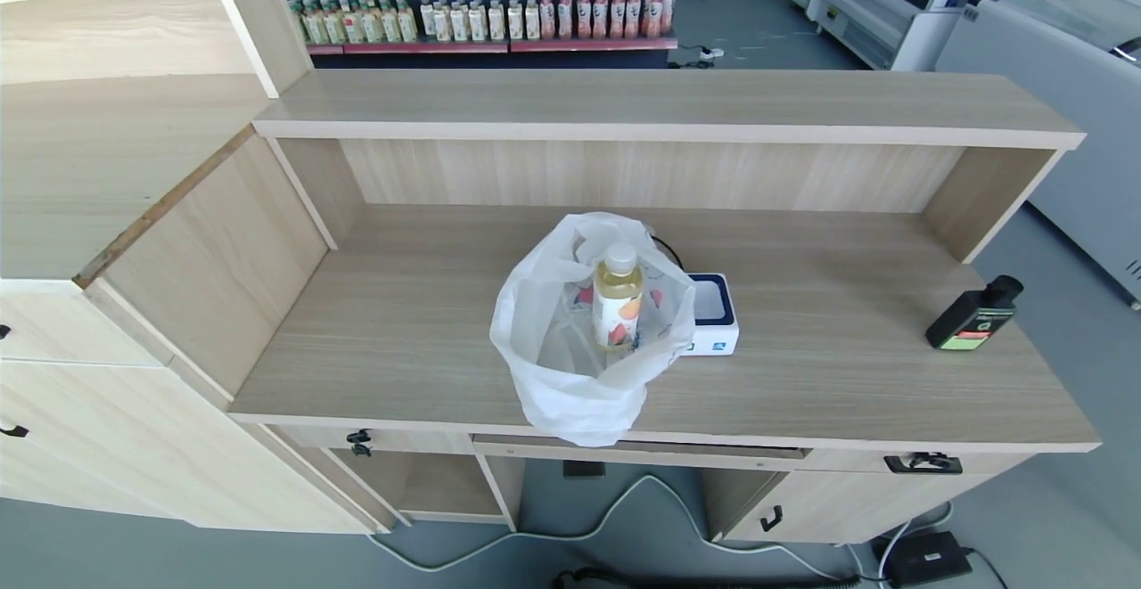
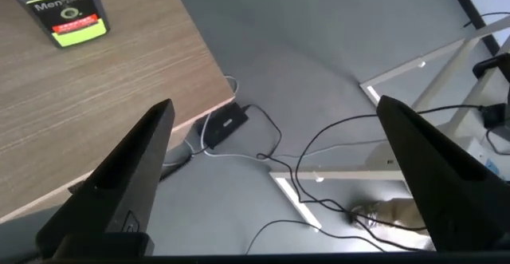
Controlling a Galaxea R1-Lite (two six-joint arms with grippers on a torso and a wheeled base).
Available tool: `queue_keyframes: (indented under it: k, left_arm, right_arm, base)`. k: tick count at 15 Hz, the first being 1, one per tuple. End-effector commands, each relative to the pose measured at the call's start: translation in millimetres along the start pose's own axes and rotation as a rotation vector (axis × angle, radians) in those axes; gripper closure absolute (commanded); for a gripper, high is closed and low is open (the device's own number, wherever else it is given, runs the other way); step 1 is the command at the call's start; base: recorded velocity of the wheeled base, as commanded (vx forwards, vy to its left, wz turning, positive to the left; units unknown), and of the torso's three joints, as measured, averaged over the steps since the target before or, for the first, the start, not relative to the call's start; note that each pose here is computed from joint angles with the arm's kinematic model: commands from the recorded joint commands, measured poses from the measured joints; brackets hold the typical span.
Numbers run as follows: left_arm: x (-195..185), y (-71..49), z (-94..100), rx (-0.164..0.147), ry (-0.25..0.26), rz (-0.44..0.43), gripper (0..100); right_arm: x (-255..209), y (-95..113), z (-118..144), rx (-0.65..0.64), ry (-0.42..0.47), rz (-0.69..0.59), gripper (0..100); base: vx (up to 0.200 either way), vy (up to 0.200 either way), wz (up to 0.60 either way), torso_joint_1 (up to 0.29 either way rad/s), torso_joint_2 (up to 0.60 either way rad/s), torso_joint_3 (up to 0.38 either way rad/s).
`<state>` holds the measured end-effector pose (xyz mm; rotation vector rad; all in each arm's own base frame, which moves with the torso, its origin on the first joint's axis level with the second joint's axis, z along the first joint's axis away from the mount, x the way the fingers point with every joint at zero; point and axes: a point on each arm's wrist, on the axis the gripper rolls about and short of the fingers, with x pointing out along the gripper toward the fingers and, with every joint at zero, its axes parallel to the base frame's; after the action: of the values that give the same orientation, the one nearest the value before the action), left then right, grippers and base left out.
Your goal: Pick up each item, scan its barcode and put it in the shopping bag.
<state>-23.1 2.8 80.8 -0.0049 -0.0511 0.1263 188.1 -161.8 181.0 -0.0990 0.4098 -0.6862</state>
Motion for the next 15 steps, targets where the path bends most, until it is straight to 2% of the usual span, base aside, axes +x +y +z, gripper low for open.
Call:
queue_keyframes:
  k: [1,4,7,8,10,12,15]
  left_arm:
    - [0,0.0,0.3,-0.003,-0.001,-0.001,0]
    - [0,0.1,0.3,-0.003,-0.001,0.001,0]
    - [0,0.1,0.3,-0.003,-0.001,0.001,0]
    - [0,0.1,0.3,-0.003,-0.001,0.001,0]
    - [0,0.1,0.3,-0.003,-0.001,-0.001,0]
    - [0,0.1,0.3,-0.003,-0.001,0.001,0]
    - [0,0.1,0.3,-0.003,-0.001,0.001,0]
  right_arm:
    - [17,2,-4,-0.016,0.038,0.010,0]
    - [36,1,-13,-0.159,0.082,0.012,0]
    - [64,-12,-17,-0.294,0.060,-0.046,0]
    - [80,-22,-20,-0.347,0.037,-0.080,0]
    - [113,-22,-34,-0.346,0.077,-0.063,0]
    - [140,-20,-41,-0.341,0.077,-0.022,0]
    - [168,1,-21,-0.295,-0.038,0.092,0]
  base:
    - [0.000,0.000,0.00,0.000,0.00,0.000]
    - [0.000,0.000,0.00,0.000,0.00,0.000]
    - [0.000,0.000,0.00,0.000,0.00,0.000]
    - [0.000,0.000,0.00,0.000,0.00,0.000]
    - [0.000,0.000,0.00,0.000,0.00,0.000]
    - [0.000,0.000,0.00,0.000,0.00,0.000]
    - [0.000,0.000,0.00,0.000,0.00,0.000]
